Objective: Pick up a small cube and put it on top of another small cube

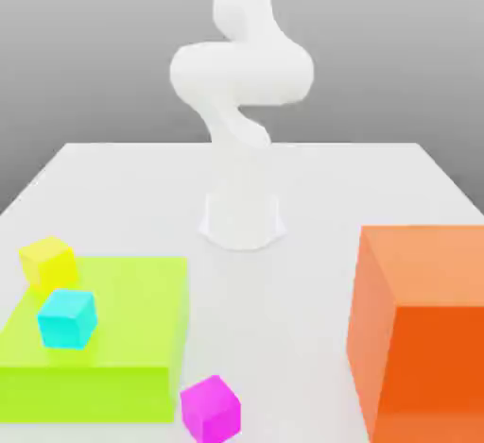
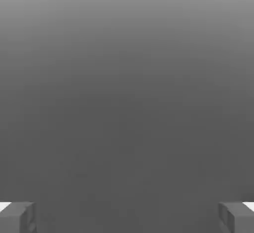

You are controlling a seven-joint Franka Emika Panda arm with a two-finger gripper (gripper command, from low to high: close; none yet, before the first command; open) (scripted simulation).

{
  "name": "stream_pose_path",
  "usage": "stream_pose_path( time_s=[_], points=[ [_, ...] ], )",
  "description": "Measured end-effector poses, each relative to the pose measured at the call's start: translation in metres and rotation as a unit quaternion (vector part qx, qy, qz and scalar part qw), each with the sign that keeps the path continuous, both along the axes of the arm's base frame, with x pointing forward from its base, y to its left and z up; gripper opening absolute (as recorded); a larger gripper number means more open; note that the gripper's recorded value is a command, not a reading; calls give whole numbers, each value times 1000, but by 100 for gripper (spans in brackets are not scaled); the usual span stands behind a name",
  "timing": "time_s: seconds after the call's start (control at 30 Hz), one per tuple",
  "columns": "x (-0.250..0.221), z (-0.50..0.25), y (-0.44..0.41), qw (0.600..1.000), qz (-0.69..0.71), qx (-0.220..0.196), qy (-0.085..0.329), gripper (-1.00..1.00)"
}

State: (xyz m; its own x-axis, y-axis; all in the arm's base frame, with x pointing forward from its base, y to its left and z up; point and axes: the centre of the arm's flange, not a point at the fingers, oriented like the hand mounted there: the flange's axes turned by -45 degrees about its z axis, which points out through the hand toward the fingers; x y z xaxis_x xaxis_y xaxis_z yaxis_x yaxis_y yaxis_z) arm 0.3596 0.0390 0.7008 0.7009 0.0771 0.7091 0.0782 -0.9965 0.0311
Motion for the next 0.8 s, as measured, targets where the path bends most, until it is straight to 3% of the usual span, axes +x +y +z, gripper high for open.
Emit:
stream_pose_path(
  time_s=[0.2, 0.37, 0.57, 0.7, 0.8],
  points=[
    [45, -105, 110, 985, 147, -58, 74, 0],
    [40, -209, 204, 946, 274, -109, 134, 0],
    [-21, -336, 298, 869, 422, -172, 195, 0],
    [-99, -417, 346, 791, 526, -215, 226, 0],
    [-123, -483, 325, 754, 547, -236, 277, 0]
  ],
)
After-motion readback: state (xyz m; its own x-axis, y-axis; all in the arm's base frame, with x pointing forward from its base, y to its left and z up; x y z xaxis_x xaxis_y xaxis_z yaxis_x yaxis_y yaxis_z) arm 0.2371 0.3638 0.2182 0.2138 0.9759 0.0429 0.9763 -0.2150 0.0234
